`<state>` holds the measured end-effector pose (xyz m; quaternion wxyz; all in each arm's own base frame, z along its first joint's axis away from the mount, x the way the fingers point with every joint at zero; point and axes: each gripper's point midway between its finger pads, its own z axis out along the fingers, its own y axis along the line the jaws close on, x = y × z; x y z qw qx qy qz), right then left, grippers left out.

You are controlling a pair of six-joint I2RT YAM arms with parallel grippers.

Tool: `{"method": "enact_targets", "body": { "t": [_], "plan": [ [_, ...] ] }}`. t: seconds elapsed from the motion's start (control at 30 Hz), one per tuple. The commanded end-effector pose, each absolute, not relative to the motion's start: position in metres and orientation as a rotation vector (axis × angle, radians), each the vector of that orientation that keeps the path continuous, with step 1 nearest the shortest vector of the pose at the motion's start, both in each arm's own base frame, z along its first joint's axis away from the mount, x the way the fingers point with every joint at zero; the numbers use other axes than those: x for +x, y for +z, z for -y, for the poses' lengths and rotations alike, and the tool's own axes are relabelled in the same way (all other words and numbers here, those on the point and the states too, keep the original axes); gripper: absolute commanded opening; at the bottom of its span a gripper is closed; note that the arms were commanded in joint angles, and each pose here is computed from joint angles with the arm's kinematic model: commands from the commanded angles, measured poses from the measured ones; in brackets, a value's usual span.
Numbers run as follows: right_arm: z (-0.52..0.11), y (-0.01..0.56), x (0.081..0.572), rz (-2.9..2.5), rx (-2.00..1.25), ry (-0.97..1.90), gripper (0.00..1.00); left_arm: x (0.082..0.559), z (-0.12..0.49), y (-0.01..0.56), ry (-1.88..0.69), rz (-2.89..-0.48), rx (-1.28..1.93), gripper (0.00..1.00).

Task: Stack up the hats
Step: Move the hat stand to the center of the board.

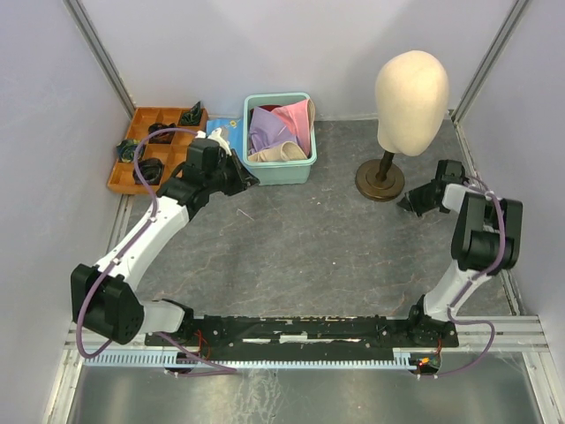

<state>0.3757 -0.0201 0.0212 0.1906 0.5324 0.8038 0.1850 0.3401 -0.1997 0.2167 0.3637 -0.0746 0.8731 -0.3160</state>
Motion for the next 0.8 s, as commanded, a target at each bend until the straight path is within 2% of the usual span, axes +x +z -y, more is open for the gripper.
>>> {"method": "enact_targets", "body": {
  "t": [0.0, 0.37, 0.77],
  "plan": [
    [0.022, 0.049, 0.453, -2.134, 1.339, 0.712, 0.0, 0.344, 0.197, 0.268, -0.802, -2.113, -0.094, 0.03],
    [0.044, 0.05, 0.521, -2.123, 1.277, 0.676, 0.0, 0.353, 0.196, 0.277, -0.771, -2.111, -0.088, 0.03],
    [0.022, 0.058, 0.615, -2.037, 1.178, 0.99, 0.0, 0.369, 0.195, 0.269, -0.722, -2.129, -0.109, 0.03]
  ]
}}
